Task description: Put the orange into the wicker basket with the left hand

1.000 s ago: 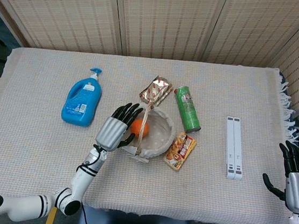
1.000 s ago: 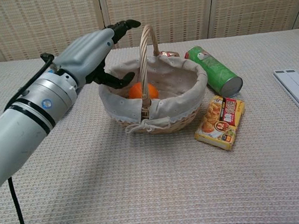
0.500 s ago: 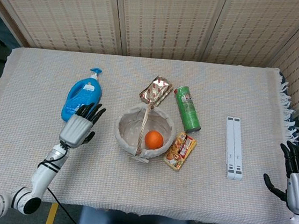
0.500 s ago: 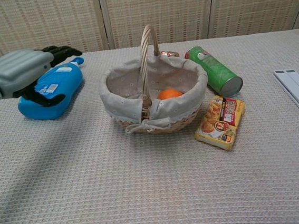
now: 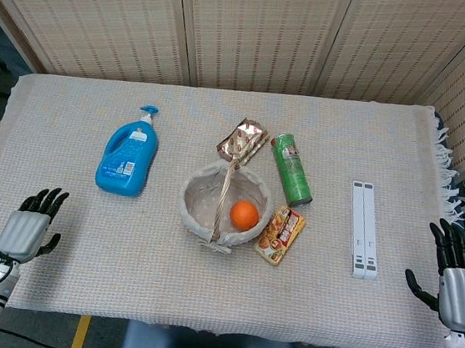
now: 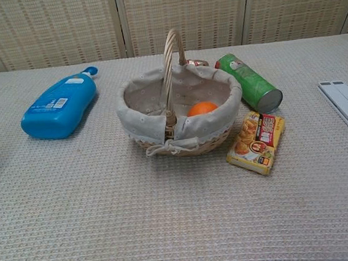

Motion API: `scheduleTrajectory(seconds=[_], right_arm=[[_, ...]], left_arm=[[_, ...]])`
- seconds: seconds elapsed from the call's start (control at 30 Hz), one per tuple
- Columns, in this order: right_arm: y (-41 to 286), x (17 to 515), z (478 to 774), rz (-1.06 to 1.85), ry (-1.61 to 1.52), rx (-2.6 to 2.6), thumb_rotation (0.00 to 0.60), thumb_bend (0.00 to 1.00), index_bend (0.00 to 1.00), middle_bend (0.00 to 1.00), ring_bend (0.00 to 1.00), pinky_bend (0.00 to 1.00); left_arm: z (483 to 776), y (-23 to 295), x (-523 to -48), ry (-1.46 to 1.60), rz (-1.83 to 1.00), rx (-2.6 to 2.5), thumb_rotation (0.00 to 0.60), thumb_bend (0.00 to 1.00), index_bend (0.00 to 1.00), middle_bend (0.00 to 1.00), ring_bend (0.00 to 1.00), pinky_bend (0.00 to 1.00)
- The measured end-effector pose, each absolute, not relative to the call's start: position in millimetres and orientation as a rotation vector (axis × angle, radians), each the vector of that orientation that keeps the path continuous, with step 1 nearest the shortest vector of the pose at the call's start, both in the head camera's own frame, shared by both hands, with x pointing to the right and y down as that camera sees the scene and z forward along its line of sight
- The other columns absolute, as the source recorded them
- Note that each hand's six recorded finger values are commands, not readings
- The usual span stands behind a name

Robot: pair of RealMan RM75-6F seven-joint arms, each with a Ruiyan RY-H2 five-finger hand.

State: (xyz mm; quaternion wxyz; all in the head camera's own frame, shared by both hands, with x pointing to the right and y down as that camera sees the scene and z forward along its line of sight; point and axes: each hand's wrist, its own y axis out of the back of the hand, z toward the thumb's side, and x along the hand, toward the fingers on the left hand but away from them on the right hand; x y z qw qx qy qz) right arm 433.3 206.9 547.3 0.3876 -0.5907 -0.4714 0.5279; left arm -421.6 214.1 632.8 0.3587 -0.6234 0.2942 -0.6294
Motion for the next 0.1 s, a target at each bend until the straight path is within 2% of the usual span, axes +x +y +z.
scheduleTrajectory(seconds=[0.1], right_arm=[[207.0, 434.0, 547.8, 1.35, -1.199, -1.504, 0.6, 0.2, 0.03, 0.0, 0.0, 0.13]], left_arm=[[619.6, 219.9, -424.6, 0.825, -1.567, -1.577, 0.6, 0.38, 0.0, 0.0, 0.0, 0.15]])
